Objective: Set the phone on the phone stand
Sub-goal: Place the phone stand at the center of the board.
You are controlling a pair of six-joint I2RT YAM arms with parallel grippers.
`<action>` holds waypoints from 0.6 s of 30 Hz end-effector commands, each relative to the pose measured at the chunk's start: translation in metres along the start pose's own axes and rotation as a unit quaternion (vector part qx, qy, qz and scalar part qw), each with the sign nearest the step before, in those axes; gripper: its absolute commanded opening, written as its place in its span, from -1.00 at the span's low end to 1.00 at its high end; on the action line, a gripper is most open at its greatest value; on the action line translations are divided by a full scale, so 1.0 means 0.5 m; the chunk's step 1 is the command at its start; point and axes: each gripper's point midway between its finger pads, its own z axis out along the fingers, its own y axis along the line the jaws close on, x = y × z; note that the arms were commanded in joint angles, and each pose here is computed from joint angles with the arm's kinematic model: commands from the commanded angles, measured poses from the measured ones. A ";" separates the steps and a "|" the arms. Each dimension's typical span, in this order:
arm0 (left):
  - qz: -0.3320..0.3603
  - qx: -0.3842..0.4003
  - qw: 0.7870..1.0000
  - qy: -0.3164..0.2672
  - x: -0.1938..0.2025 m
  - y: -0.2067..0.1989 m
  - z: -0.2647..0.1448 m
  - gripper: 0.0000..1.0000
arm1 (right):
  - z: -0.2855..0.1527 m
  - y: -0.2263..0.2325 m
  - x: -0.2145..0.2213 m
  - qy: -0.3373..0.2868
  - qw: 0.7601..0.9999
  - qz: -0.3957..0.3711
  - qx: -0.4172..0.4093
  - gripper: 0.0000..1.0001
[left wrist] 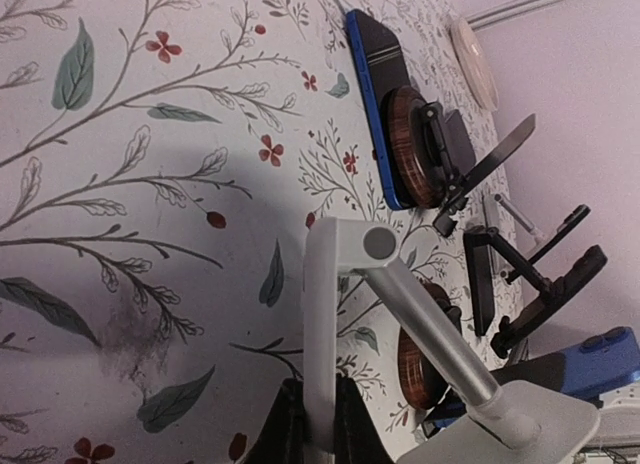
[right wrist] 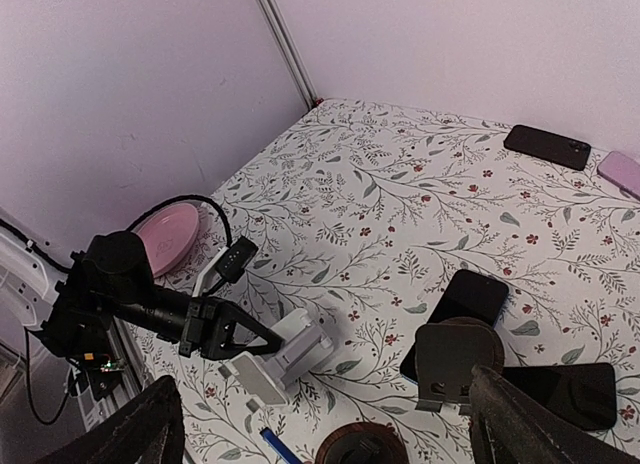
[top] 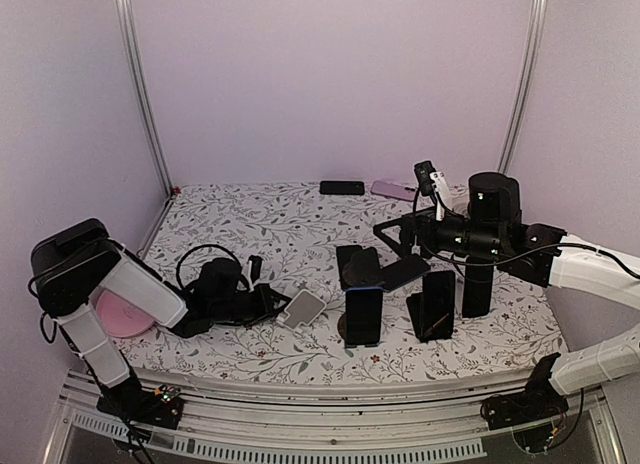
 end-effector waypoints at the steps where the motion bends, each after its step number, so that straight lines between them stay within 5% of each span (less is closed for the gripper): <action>1: -0.002 0.034 0.999 -0.023 -0.013 -0.041 0.014 -1.00 | 0.002 -0.002 0.005 0.004 1.000 0.004 -0.001 0.98; 18: 0.042 -0.089 0.995 -0.032 -0.004 0.058 -0.025 -0.40 | 0.001 -0.001 0.003 0.009 1.000 0.003 0.000 0.98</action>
